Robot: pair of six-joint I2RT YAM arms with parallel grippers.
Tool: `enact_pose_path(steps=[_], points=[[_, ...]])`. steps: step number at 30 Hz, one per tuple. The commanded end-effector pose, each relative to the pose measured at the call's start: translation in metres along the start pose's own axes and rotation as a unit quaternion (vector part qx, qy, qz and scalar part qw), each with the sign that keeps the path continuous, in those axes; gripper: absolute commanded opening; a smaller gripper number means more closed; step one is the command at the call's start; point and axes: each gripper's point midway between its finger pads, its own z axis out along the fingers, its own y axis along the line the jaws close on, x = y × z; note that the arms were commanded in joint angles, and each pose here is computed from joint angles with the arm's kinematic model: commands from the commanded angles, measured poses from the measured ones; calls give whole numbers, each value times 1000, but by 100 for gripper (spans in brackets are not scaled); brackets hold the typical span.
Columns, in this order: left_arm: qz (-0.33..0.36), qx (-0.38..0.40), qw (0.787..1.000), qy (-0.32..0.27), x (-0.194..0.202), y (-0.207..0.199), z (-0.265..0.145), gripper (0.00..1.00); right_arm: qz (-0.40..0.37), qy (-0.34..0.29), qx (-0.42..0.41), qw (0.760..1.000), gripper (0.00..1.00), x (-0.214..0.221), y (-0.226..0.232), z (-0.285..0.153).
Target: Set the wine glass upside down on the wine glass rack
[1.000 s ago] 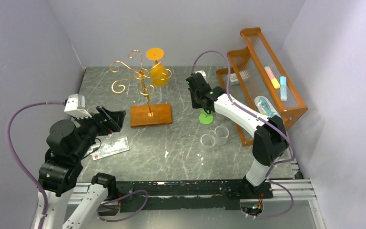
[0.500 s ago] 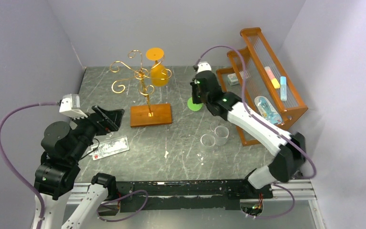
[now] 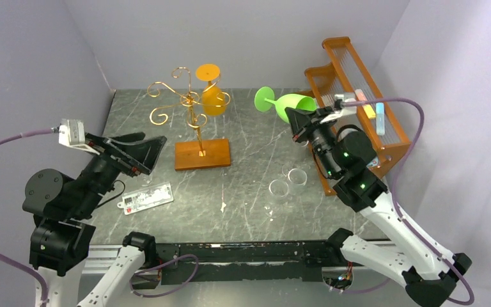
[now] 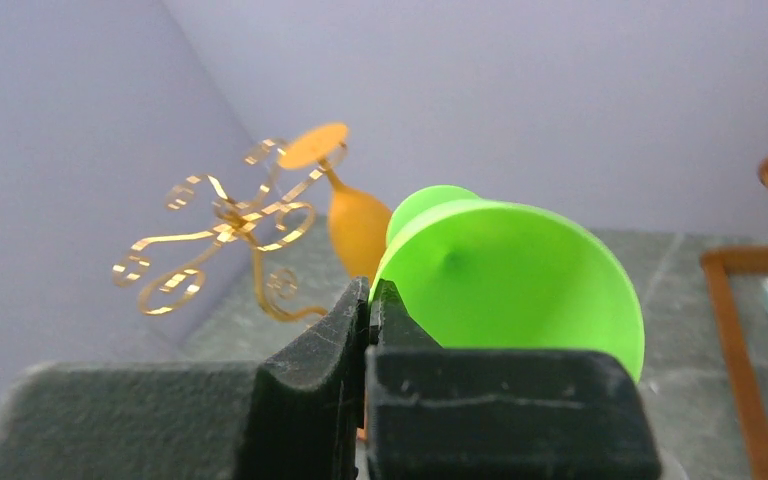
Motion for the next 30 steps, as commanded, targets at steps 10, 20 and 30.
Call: enact_pose_path(steps=[10,20,30], points=[[-168,176,970,-3,-19,-67,30,92,139,-157,-234,949,0,-75,80,-43],[-285,177,942,-12,-23,-60,56,90,161,-175,-272,933,0,-83,144,-29],[-352,87,930,-56,-26,-28,49,88,130,-227,-260,929,0,-82,209,-21]])
